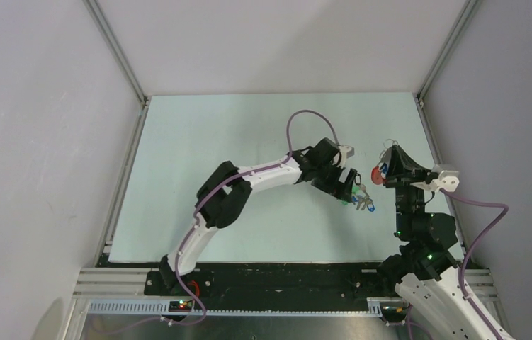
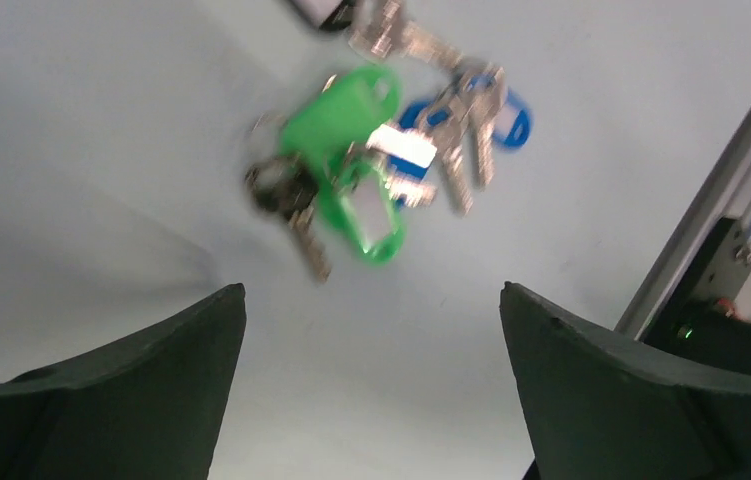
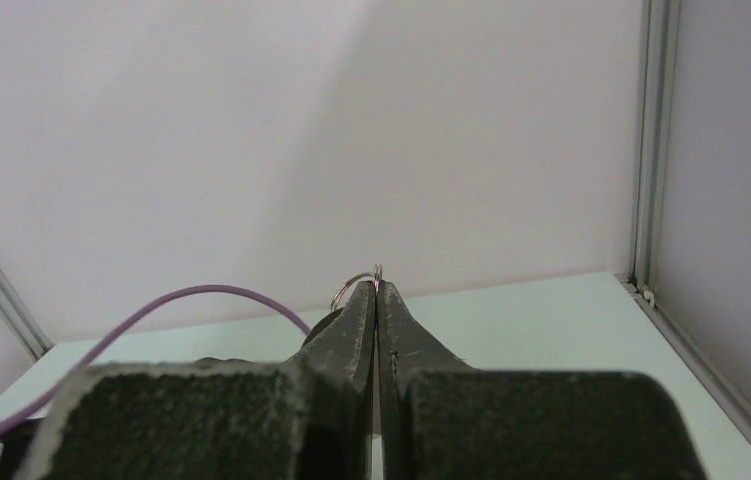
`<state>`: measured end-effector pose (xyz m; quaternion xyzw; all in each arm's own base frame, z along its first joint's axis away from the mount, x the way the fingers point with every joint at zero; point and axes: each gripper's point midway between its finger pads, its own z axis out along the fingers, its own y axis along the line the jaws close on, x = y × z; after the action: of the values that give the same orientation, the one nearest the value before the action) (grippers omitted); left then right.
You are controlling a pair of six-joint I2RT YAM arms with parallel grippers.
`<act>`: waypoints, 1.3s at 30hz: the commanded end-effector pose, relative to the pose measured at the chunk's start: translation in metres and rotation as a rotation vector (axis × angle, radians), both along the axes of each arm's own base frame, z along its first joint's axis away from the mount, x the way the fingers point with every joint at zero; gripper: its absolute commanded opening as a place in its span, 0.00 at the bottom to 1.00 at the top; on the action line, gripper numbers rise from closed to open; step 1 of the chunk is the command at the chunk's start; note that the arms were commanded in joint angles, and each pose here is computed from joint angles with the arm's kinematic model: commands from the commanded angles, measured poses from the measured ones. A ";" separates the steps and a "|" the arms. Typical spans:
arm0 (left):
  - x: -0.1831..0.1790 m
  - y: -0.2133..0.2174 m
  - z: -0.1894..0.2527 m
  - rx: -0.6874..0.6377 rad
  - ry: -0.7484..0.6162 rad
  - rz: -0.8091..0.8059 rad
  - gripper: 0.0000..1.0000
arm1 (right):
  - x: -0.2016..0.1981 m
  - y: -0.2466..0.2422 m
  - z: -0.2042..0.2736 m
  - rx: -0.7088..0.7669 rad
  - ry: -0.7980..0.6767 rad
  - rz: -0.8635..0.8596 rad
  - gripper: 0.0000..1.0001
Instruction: Remove the keys from the keyring
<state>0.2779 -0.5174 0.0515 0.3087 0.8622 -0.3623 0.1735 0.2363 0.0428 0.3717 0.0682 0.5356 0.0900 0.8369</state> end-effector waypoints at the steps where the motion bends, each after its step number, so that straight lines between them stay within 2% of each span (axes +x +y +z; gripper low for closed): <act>1: 0.031 0.043 0.093 -0.055 -0.227 0.099 1.00 | -0.008 -0.006 0.019 0.043 -0.033 -0.002 0.00; 2: 0.028 0.058 0.084 -0.021 -0.227 0.111 1.00 | -0.006 -0.004 0.015 0.036 -0.019 0.005 0.00; 3: 0.035 0.073 0.108 -0.032 -0.286 0.140 1.00 | -0.004 -0.002 0.012 0.037 -0.008 0.012 0.00; 4: 0.033 0.091 0.099 0.010 -0.291 0.158 1.00 | -0.003 0.001 0.009 0.030 0.006 0.021 0.00; 5: 0.035 0.105 0.127 -0.018 -0.344 0.176 1.00 | 0.000 0.004 0.005 0.023 0.022 0.032 0.00; 6: 0.032 0.122 0.117 0.020 -0.347 0.191 1.00 | 0.002 0.010 0.001 0.003 0.033 0.057 0.00; 7: 0.033 0.138 0.144 -0.009 -0.401 0.211 1.00 | 0.005 0.015 -0.003 -0.011 0.049 0.072 0.00; 8: 0.030 0.154 0.135 0.028 -0.411 0.220 1.00 | 0.007 0.023 -0.007 -0.032 0.062 0.106 0.00; 9: 0.030 0.171 0.159 -0.004 -0.452 0.251 1.00 | 0.011 0.030 -0.012 -0.044 0.084 0.125 0.00; 10: 0.026 0.186 0.155 0.014 -0.453 0.268 1.00 | 0.012 0.039 -0.016 -0.057 0.102 0.167 0.00; 11: 0.028 0.205 0.177 -0.019 -0.484 0.312 1.00 | 0.018 0.046 -0.026 -0.074 0.141 0.186 0.00; 12: 0.023 0.217 0.171 -0.011 -0.465 0.326 1.00 | 0.018 0.054 -0.027 -0.074 0.152 0.228 0.00; 13: 0.025 0.235 0.189 -0.045 -0.487 0.368 1.00 | 0.024 0.062 -0.038 -0.092 0.189 0.251 0.00; 14: 0.019 0.244 0.183 -0.046 -0.462 0.377 1.00 | 0.026 0.072 -0.041 -0.100 0.203 0.293 0.00; 16: 0.013 0.272 0.202 -0.095 -0.479 0.432 1.00 | 0.036 0.090 -0.055 -0.120 0.258 0.350 0.00; 20: 0.006 0.318 0.210 -0.096 -0.491 0.523 1.00 | 0.069 0.132 -0.084 -0.123 0.337 0.446 0.00; 25: 0.010 0.374 0.224 -0.022 -0.558 0.690 1.00 | 0.113 0.198 -0.061 -0.135 0.262 0.550 0.00; 28: 0.007 0.406 0.236 0.031 -0.651 0.804 1.00 | 0.139 0.259 -0.039 -0.164 0.225 0.671 0.00; 29: 0.008 0.418 0.235 0.065 -0.676 0.853 1.00 | 0.137 0.275 -0.033 -0.174 0.201 0.741 0.03; 30: 0.006 0.425 0.243 0.062 -0.715 0.879 1.00 | 0.142 0.292 -0.020 -0.167 0.174 0.783 0.11; 31: 0.006 0.434 0.242 0.087 -0.733 0.920 1.00 | 0.139 0.303 0.003 -0.154 0.112 0.837 0.39; 32: 0.005 0.439 0.248 0.079 -0.756 0.944 1.00 | 0.143 0.311 -0.002 -0.149 0.116 0.853 0.55; 33: 0.005 0.445 0.248 0.092 -0.767 0.970 1.00 | 0.143 0.314 0.014 -0.127 0.077 0.867 0.76; 35: 0.004 0.452 0.253 0.091 -0.784 1.008 1.00 | 0.148 0.313 0.021 -0.115 0.063 0.874 0.85; 39: 0.004 0.451 0.256 0.063 -0.782 1.031 1.00 | 0.158 0.283 0.025 -0.115 0.110 0.816 0.86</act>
<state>0.2754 -0.0791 0.3013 -0.0010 0.7953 -0.0923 0.5991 0.3925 0.3507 0.3573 -0.2047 0.5917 0.3752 0.6835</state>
